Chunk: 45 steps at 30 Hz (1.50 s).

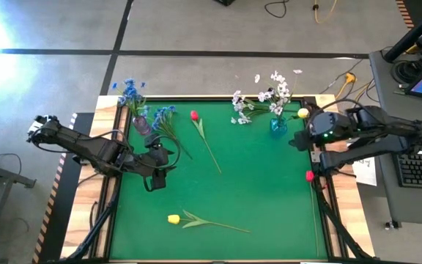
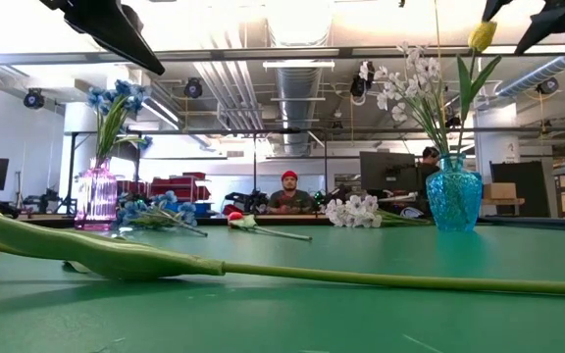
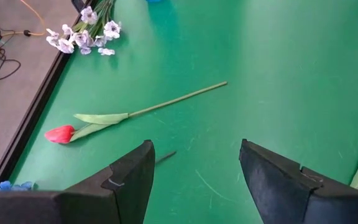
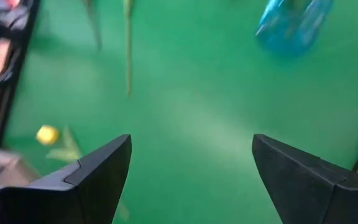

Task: Sort flowers into vase by color
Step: Put the top red tulip into the purple vase

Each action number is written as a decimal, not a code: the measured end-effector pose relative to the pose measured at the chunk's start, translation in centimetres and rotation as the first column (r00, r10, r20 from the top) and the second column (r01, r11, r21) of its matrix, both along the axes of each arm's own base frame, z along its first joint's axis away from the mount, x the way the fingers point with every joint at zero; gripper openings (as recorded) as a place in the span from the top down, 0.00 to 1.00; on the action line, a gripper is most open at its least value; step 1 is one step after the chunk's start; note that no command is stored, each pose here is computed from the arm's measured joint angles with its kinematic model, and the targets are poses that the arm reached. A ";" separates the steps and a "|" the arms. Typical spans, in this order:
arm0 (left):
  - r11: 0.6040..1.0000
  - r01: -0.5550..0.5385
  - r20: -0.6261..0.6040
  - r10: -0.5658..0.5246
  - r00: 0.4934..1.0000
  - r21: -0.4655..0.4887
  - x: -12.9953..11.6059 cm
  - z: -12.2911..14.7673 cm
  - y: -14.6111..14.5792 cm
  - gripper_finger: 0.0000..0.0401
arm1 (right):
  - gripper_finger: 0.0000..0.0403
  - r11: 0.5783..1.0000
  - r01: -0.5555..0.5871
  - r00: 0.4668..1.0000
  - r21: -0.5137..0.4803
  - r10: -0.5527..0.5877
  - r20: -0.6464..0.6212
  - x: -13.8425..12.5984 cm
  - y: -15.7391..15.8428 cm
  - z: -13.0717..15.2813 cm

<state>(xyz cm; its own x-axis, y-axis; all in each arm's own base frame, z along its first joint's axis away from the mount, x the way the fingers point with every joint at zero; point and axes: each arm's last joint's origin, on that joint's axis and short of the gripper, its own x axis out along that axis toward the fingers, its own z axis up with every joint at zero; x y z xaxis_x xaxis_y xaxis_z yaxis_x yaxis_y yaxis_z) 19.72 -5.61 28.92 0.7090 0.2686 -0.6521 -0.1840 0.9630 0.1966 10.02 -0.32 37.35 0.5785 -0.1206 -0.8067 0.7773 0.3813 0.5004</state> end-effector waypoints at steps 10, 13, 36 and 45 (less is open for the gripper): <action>1.000 -0.002 0.001 0.002 1.000 -0.003 0.0 0.0 0.0 0.44 | 0.19 0.976 -0.056 0.984 0.208 0.090 -0.157 1.9 0.8 -2.2; 1.000 -0.002 -0.001 0.002 1.000 -0.002 0.0 0.0 0.0 0.44 | 0.19 0.962 -0.089 0.969 0.260 0.144 -0.202 3.0 1.4 -3.4; 0.996 -0.024 -0.034 0.027 0.999 0.082 -0.3 -0.2 0.3 0.44 | 0.19 0.860 -0.477 0.879 0.182 0.473 0.069 15.1 7.2 -7.5; 0.946 -0.219 0.185 0.177 0.967 0.239 -0.9 4.8 0.9 0.44 | 0.19 0.869 -0.487 0.872 -0.090 0.490 0.006 20.5 6.1 -10.4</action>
